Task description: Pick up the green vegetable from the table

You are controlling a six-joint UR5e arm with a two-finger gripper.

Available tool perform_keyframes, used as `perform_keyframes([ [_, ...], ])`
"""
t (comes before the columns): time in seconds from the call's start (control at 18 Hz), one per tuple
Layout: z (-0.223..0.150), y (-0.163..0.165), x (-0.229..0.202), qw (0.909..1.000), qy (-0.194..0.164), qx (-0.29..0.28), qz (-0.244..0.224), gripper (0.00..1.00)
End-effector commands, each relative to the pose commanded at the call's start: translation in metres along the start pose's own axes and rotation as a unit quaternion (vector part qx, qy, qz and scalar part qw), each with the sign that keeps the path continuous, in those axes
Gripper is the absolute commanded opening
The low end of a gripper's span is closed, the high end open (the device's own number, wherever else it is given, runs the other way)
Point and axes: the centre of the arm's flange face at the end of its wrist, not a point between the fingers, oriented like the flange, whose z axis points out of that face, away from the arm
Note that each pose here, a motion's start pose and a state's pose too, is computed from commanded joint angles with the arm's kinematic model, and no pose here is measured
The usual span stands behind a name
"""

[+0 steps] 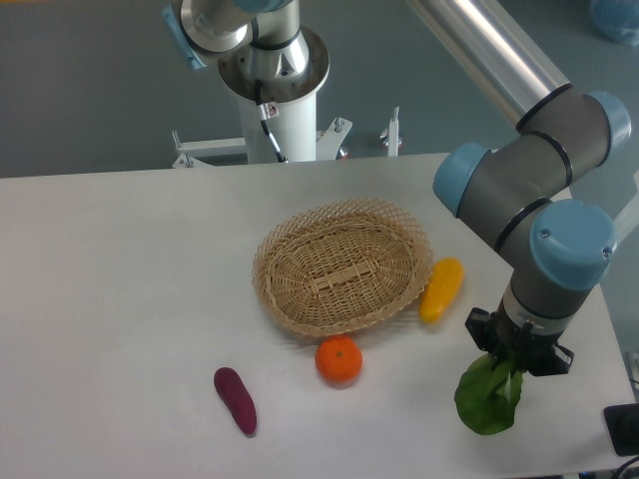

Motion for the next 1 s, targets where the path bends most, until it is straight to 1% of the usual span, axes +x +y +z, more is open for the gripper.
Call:
perform_keyframes([
  [0.11, 0.0000, 0.0007, -0.0005, 1.0000, 0.001, 0.001, 0.003, 0.17],
  [0.28, -0.0002, 0.0012, -0.0009, 1.0000, -0.001, -0.001, 0.005, 0.17],
  [0.44, 0.0011, 0.0065, -0.0045, 0.9997, 0.001, 0.001, 0.024, 0.18],
  [0.61, 0.0009, 0.0069, -0.0053, 0.9996, 0.003, 0.009, 0.025, 0.19],
  [1.0, -0.0020, 0.0078, -0.0061, 0.9995, 0.000, 0.004, 0.032, 0.20],
])
